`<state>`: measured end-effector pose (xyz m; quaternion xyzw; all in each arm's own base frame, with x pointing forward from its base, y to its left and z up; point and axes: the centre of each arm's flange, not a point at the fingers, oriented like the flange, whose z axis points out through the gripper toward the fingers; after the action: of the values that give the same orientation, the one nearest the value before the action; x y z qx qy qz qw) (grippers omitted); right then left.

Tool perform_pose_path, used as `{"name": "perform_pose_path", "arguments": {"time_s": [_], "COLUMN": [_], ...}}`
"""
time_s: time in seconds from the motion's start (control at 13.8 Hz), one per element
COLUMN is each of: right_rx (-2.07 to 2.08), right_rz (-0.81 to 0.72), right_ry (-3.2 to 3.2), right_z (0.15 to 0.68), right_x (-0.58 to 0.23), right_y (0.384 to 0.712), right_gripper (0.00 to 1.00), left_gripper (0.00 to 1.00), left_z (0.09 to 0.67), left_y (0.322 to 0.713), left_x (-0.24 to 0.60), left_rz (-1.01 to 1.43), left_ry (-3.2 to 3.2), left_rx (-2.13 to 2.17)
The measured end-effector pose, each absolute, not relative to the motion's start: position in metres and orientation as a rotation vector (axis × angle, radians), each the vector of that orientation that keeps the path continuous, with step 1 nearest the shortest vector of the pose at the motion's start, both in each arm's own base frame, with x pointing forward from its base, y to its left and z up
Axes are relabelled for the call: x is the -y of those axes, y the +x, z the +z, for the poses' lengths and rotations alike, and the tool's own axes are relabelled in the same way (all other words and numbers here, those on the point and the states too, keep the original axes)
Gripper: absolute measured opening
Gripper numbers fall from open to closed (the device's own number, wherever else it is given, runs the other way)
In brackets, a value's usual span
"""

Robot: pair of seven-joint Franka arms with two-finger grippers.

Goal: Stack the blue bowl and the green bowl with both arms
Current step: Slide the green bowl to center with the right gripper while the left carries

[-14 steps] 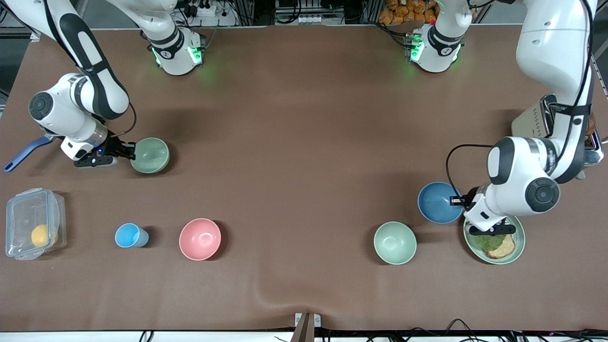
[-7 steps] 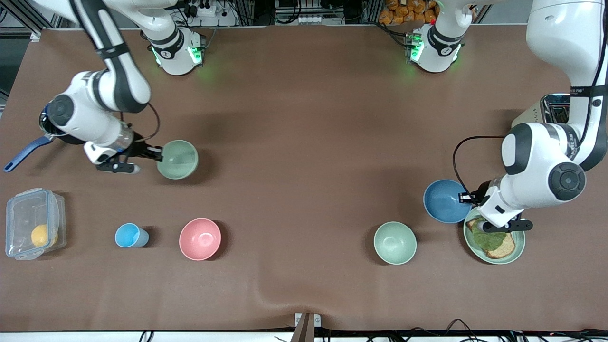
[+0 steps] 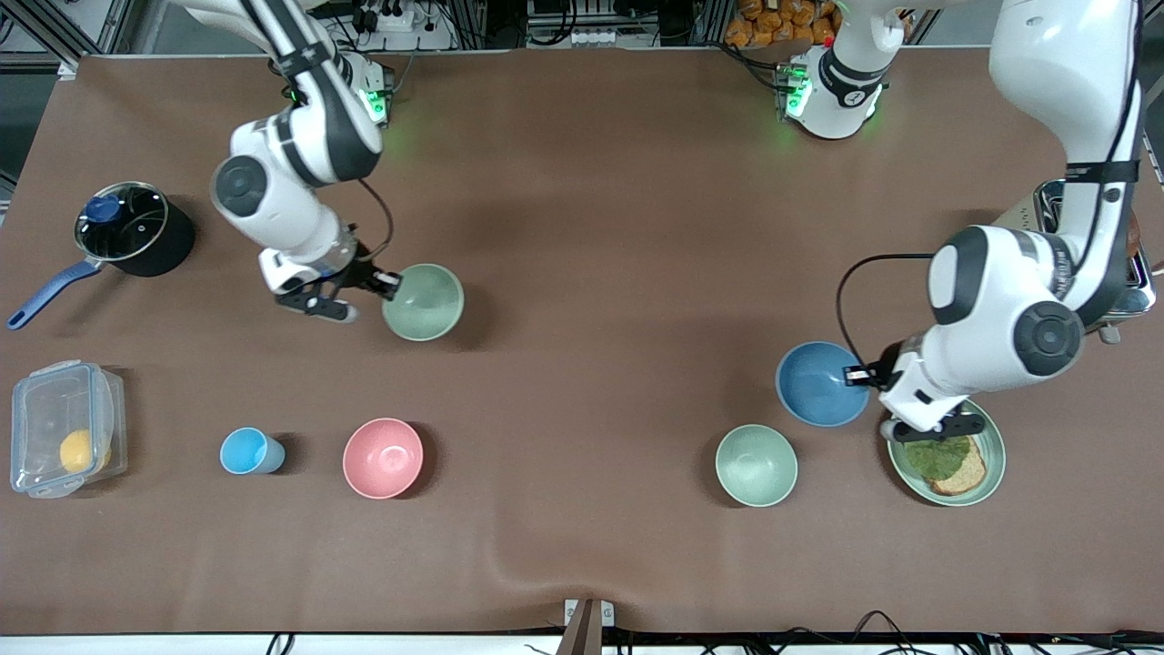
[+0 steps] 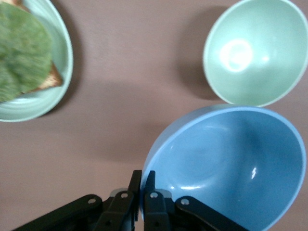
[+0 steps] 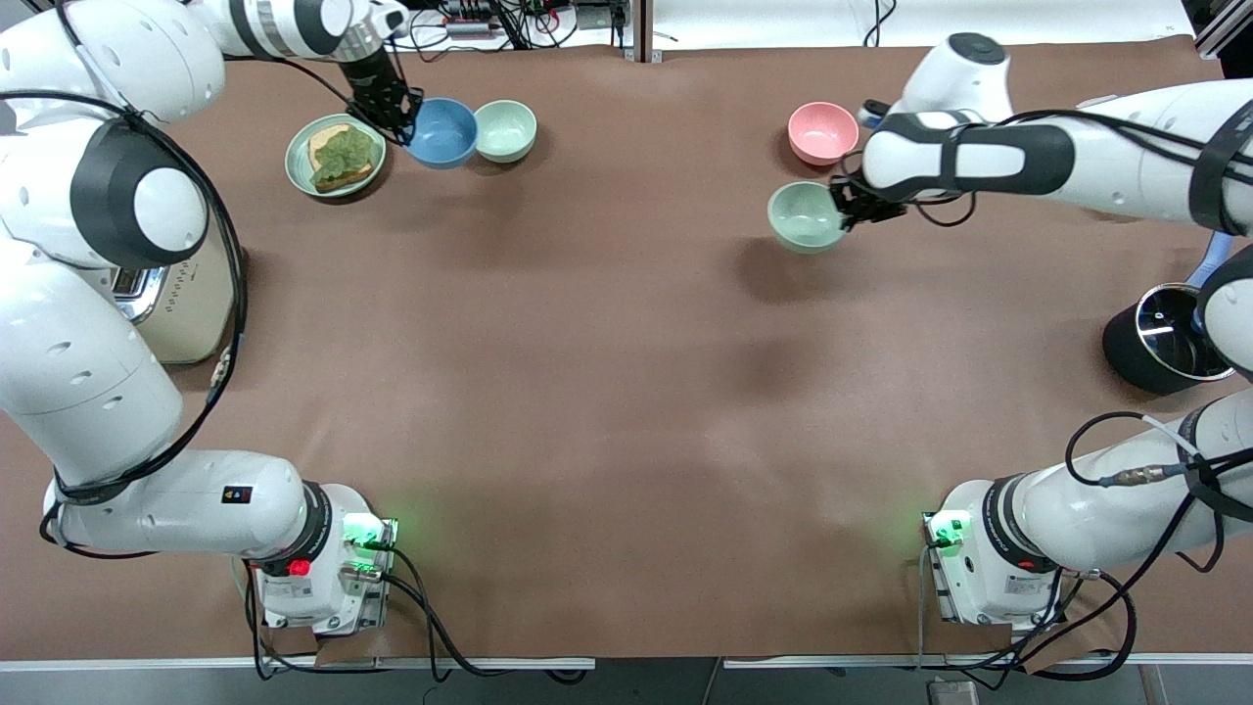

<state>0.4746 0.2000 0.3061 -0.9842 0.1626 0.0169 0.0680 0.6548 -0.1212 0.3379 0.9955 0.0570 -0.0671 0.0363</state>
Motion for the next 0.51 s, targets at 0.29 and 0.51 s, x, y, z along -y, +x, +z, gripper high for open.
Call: {"name": "perform_pose_path", "arguments": {"time_s": [0.29,0.51], "right_rx": [-0.596,-0.648], "right_rz": [0.0,-0.003], "right_ry": [-2.926,-2.91], "right_z": [0.279,0.26], "right_x": [-0.28,-0.321], "right_y": [0.444,0.421], "right_gripper": [0.04,0.04], "left_gripper": [0.06,0.06], "left_z": [0.344,0.352], "left_y": [0.649,0.644], "left_x": [0.152,0.177], "left_rz": [-0.206,-0.206], "left_ry": [3.038,3.012], "left_rx": [-0.222,-0.251]}}
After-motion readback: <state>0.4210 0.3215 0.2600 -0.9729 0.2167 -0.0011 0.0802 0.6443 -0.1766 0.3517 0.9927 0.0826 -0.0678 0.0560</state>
